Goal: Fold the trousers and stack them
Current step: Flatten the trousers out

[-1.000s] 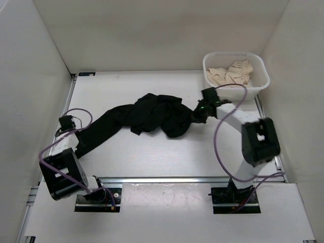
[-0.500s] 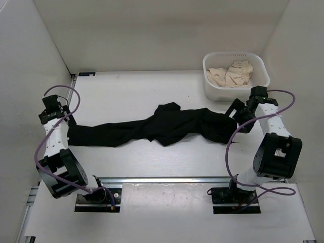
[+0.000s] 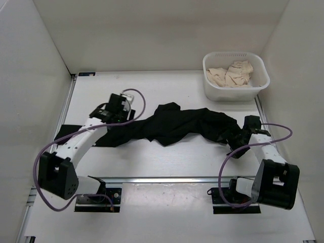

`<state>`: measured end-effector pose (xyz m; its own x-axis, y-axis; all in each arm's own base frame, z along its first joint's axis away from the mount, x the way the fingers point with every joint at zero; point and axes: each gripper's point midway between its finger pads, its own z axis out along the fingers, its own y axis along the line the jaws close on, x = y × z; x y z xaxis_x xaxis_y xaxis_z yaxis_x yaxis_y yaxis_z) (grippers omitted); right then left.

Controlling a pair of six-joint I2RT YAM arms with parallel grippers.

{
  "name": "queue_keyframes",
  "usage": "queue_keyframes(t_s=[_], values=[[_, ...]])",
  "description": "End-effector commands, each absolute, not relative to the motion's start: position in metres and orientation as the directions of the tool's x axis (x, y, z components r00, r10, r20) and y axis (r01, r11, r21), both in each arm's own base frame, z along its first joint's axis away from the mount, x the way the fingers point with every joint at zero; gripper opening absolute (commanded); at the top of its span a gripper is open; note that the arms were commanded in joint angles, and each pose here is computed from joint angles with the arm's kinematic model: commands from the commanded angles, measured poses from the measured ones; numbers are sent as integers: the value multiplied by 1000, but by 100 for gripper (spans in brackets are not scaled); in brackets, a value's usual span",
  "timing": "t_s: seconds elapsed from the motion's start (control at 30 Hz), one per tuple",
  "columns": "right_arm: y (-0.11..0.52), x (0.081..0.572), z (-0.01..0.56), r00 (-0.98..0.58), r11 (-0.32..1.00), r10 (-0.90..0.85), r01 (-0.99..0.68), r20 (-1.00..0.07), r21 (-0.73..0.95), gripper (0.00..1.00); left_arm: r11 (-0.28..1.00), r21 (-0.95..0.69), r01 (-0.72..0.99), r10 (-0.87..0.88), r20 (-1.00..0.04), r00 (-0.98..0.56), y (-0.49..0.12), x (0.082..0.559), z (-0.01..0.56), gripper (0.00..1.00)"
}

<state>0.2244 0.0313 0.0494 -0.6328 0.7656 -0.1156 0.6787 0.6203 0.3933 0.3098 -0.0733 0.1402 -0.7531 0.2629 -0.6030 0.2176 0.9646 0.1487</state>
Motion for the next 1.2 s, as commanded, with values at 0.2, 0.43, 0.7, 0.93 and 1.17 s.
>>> queue_keyframes(t_s=[0.2, 0.43, 0.7, 0.93, 1.17], values=[[20, 306, 41, -527, 548, 828, 689, -191, 475, 85, 824, 113, 555, 519, -541, -662, -205, 299, 130, 89], [10, 304, 22, -537, 571, 818, 717, -205, 400, 45, 725, 99, 682, 645, -445, -622, -275, 292, 65, 95], [-8, 300, 54, -570, 645, 764, 689, -302, 330, 0, 714, 62, 697, 646, -442, -623, -301, 307, 43, 91], [-15, 320, 169, -546, 739, 670, 550, -502, 388, 0, 785, 120, 608, 572, -517, -637, -270, 337, 89, 14], [-19, 267, 265, -611, 864, 495, 420, -618, 277, 0, 923, 176, 341, 367, -668, -647, -132, 318, 226, 14]])
